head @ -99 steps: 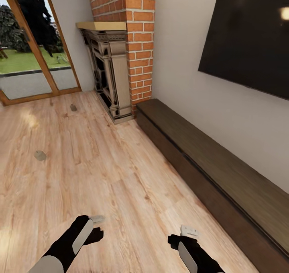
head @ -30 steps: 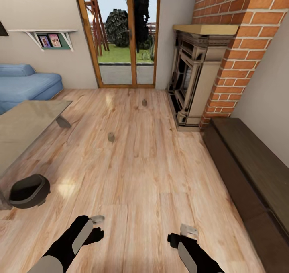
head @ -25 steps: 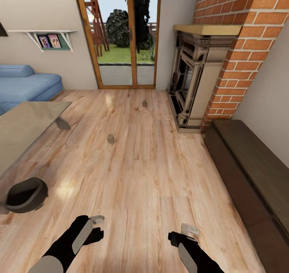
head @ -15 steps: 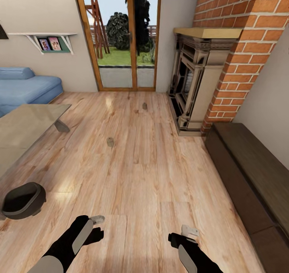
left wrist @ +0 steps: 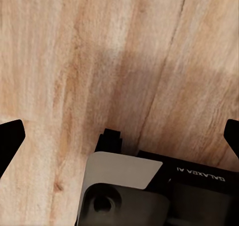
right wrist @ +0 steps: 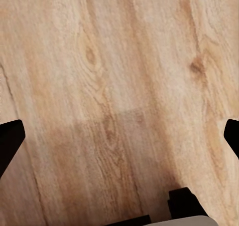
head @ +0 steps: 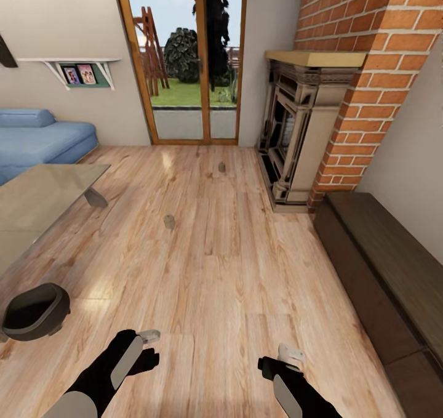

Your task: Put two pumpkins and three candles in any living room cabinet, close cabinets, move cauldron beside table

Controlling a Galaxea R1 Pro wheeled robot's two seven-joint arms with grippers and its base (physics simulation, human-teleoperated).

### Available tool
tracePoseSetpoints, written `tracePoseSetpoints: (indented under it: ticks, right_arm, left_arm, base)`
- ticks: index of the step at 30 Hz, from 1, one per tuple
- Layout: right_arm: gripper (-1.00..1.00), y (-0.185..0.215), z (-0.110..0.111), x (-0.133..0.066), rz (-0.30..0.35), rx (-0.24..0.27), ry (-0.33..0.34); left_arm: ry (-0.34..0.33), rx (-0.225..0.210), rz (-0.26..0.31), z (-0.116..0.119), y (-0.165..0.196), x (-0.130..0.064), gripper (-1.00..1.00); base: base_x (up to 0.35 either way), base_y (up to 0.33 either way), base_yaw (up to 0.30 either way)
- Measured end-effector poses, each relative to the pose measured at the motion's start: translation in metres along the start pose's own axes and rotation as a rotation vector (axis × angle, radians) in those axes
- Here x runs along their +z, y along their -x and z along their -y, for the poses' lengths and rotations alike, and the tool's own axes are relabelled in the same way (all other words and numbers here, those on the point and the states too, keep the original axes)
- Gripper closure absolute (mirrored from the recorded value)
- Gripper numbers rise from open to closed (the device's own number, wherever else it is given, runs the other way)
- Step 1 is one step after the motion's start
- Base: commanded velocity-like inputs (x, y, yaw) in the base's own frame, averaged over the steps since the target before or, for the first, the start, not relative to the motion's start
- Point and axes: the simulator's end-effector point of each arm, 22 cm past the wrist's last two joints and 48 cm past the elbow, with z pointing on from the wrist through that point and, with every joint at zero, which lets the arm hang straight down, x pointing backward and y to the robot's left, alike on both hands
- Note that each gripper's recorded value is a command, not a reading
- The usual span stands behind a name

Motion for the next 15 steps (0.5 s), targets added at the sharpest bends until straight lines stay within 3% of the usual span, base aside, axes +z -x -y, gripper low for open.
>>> tracePoseSetpoints:
  ticks: [10,15]
  right_arm:
    - [-1.0,0.008,-0.002,-0.004,0.018,0.002,0.004]
    - [-1.0,0.012,-0.002,-0.006,0.027,0.002,0.006]
  left_arm:
    - [-0.003,-0.001,0.016,0.0,0.005,-0.006,-1.0]
    - [-0.004,-0.002,0.024,0.0,0.008,-0.009,-1.0]
  base:
    - [0.006,0.0,0.0]
    - [0.196,0.0,0.0]
